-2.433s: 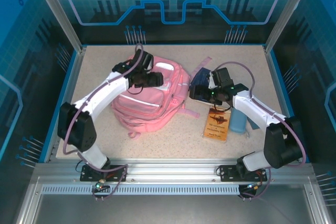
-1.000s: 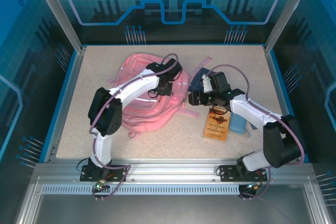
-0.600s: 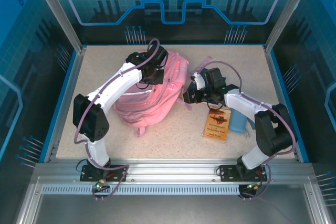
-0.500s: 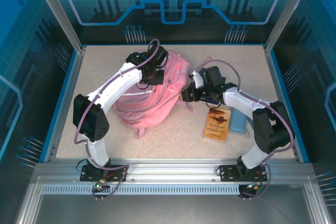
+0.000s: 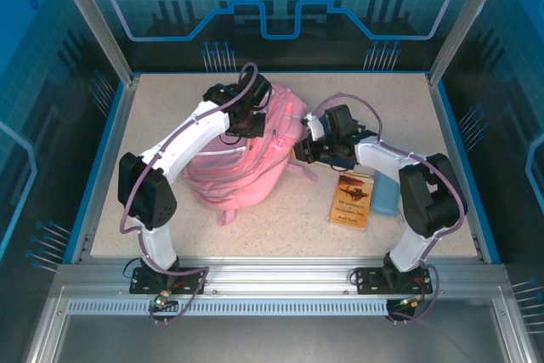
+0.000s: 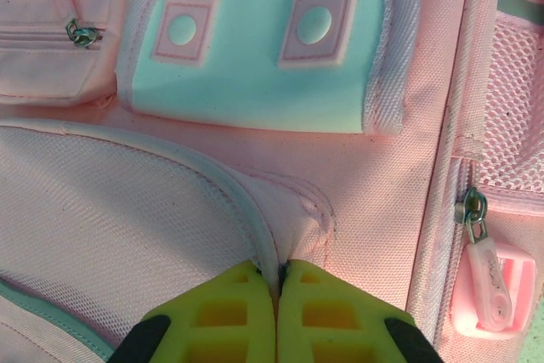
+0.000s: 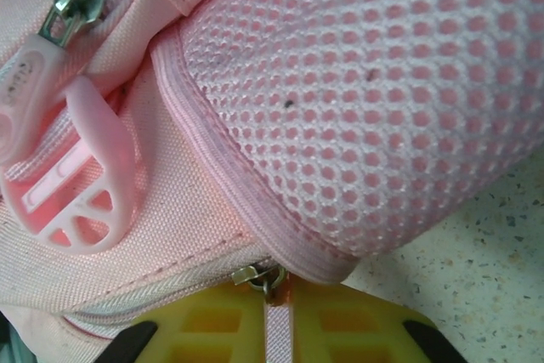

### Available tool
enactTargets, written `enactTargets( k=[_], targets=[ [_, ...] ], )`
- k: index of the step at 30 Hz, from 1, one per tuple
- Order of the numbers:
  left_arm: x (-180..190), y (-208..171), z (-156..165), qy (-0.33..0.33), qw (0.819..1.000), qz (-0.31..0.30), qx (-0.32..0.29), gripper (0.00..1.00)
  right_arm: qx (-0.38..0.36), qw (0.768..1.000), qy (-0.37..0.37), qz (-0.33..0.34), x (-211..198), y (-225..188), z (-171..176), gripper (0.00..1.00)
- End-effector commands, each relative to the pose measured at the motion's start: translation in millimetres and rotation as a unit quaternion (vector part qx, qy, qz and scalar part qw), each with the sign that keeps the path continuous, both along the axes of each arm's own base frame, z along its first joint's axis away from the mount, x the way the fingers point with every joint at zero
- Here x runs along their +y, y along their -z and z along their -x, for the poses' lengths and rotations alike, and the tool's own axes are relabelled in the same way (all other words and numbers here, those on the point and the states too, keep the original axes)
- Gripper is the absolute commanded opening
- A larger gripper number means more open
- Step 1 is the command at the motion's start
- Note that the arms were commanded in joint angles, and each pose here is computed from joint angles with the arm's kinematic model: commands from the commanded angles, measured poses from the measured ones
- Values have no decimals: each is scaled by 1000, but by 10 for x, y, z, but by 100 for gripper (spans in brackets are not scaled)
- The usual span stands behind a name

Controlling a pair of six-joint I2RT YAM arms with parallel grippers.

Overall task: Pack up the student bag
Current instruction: Unzip the student bag at the top-center of the table.

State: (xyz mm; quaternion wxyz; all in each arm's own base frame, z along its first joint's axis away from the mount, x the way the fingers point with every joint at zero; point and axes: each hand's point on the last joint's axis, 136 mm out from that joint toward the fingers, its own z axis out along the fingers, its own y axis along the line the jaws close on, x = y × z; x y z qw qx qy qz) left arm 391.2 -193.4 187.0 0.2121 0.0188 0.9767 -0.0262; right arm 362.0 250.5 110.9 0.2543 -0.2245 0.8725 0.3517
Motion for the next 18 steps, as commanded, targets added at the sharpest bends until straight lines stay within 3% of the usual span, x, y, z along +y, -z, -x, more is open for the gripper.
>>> enactTargets(
  k=[1, 7, 14, 18],
  targets=[
    [-64, -411, -73, 7, 998, 37, -50, 0, -31, 999, -14, 3, 70, -82, -107, 8],
    [-56, -352, -128, -26, 997, 57, -53, 0, -39, 999, -25, 21, 41, -77, 42, 0],
    [-82, -187, -271, -90, 991, 85, -53, 0, -64, 996, -32, 52, 41, -81, 360, 0],
    [-120, -117, -332, -107, 988, 97, -53, 0, -64, 996, -61, 34, 197, -85, 602, 0]
  ],
)
